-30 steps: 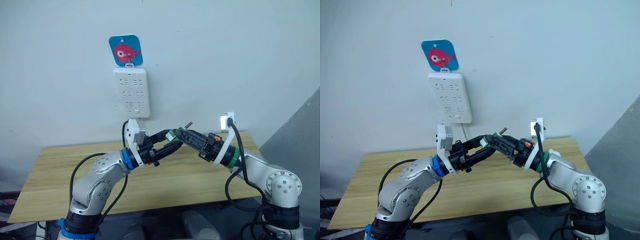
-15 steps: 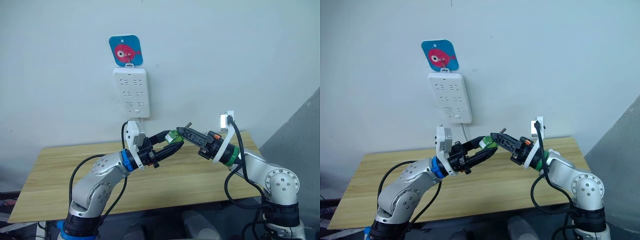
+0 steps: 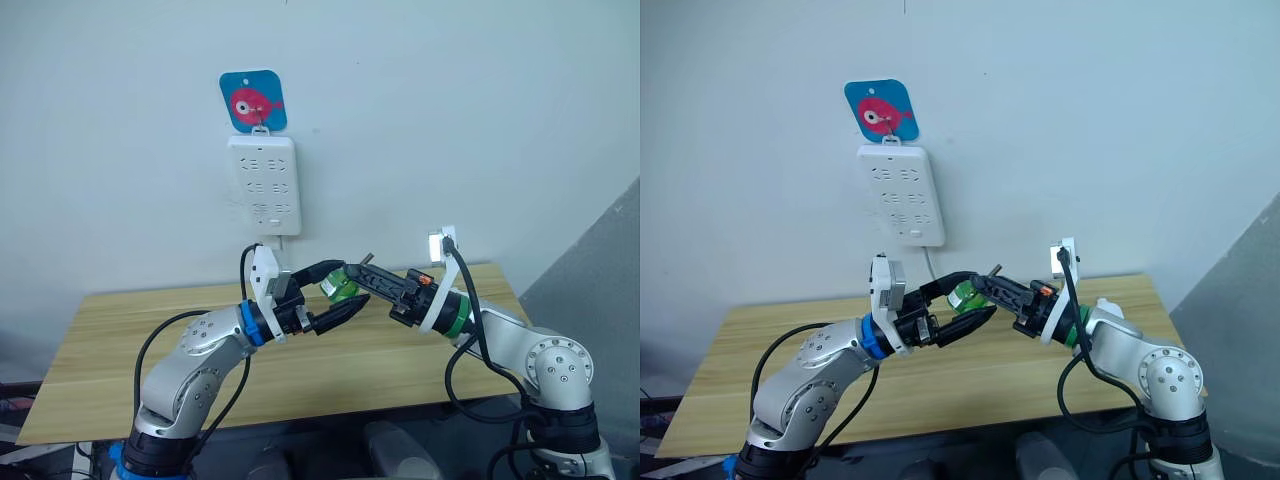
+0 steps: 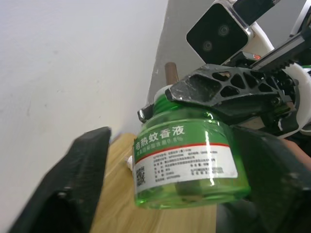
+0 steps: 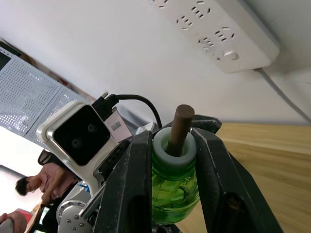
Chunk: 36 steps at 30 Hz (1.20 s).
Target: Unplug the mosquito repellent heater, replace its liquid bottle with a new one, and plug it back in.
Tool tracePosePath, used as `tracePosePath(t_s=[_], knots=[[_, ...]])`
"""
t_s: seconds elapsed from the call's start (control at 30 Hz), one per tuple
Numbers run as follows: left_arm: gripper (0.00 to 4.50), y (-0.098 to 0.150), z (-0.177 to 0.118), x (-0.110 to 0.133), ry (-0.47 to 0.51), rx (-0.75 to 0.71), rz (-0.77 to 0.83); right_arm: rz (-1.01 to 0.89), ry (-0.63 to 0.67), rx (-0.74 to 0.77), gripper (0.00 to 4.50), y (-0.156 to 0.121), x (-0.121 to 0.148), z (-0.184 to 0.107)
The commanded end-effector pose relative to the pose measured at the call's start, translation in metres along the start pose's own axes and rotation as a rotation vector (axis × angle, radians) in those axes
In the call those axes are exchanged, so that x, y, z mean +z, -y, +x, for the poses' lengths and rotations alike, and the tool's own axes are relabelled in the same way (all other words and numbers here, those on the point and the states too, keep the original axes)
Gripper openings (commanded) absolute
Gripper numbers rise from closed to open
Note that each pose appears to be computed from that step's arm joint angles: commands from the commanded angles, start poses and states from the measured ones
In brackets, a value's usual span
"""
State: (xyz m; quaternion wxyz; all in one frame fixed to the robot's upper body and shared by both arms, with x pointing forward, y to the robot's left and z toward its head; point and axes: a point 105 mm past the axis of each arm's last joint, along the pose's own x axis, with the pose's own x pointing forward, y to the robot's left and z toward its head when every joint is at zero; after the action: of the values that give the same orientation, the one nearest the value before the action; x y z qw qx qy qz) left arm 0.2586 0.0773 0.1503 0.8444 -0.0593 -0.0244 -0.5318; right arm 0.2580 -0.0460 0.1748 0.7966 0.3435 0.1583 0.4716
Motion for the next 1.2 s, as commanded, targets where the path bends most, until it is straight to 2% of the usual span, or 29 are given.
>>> tracePosePath(t_s=[0.03,0.13,0.2,0.23,0.3,0.37,0.53,0.7,0.9,1.2], knots=[[4.5,-0.004,-0.012,0.003,-0.021,0.014,0.062,-0.045,0.039,0.029,0.83,-0.009,0.01,-0.003],[4.5,-0.005,-0.028,-0.006,-0.106,0.007,0.079,-0.099,0.048,-0.019,0.83,-0.001,0.014,-0.008],[4.5,-0.004,-0.04,-0.013,-0.178,-0.013,0.087,-0.185,0.057,-0.102,0.83,0.012,0.019,-0.013],[4.5,-0.003,-0.045,-0.016,-0.208,-0.021,0.086,-0.247,0.062,-0.165,0.83,0.023,0.021,-0.015],[4.5,0.0,-0.052,-0.022,-0.291,-0.05,0.1,-0.478,0.041,-0.362,0.83,0.062,0.024,-0.021],[4.5,0.003,-0.054,-0.024,-0.334,-0.08,0.111,-0.628,0.038,-0.456,0.83,0.084,0.026,-0.023],[4.5,0.013,-0.047,-0.02,-0.362,-0.14,0.145,-0.826,0.035,-0.61,0.83,0.142,0.017,-0.024],[4.5,0.017,-0.04,-0.014,-0.352,-0.132,0.165,-0.872,-0.021,-0.681,0.83,0.189,-0.007,-0.019],[4.5,0.014,-0.036,-0.007,-0.329,-0.073,0.228,-0.871,-0.034,-0.772,0.83,0.221,-0.011,-0.017],[4.5,0.017,-0.043,-0.011,-0.37,-0.018,0.241,-0.811,-0.055,-0.814,0.83,0.236,-0.025,-0.021]])
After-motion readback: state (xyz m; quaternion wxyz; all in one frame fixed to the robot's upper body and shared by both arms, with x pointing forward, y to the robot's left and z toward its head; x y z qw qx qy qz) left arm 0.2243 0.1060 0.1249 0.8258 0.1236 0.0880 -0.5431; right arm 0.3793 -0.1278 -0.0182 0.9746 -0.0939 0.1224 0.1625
